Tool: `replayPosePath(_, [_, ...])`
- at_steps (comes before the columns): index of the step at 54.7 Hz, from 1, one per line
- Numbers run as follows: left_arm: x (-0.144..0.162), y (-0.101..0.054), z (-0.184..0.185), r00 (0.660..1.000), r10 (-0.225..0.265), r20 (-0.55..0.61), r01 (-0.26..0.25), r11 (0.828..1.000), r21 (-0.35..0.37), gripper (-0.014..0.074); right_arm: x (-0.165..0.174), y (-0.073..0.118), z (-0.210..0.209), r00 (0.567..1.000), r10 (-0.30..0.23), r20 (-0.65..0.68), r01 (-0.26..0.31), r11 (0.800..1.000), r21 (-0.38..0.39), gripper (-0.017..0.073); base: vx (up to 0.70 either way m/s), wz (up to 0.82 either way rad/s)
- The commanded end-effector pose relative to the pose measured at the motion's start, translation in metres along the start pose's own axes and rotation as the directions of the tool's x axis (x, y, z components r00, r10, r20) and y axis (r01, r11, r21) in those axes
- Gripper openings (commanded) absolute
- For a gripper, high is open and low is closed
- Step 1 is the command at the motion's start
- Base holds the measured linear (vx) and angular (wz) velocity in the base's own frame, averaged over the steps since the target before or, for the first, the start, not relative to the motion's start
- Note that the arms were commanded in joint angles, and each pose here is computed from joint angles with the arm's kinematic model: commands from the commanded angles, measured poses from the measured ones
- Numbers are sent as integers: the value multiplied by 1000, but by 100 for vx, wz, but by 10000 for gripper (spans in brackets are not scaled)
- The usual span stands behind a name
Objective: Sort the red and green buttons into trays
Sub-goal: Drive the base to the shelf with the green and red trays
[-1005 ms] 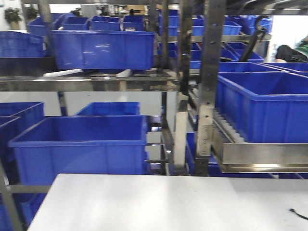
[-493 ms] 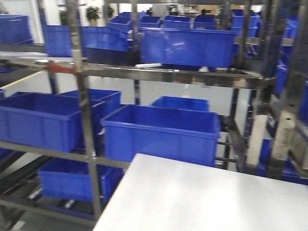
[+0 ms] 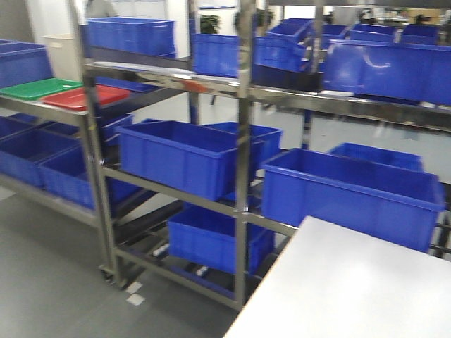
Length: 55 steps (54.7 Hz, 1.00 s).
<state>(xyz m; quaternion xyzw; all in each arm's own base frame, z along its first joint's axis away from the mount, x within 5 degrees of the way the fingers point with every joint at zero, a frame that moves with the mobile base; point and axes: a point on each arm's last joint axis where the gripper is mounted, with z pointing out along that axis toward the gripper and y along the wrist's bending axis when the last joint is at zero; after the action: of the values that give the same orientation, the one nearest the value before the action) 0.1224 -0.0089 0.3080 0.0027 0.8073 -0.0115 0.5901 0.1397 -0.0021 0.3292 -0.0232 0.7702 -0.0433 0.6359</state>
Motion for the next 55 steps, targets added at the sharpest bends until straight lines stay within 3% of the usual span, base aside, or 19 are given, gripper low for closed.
replayPosePath(1, [-17,-3,-5,995,-2,101,-2,999,39,-1,-19,0,-3,993,-16,114,17,1000,-7,-8,-14,54])
replayPosePath(55, [-17,-3,-5,995,-2,101,-2,999,39,-1,-19,0,-3,993,-16,114,17,1000,-7,-8,-3,64])
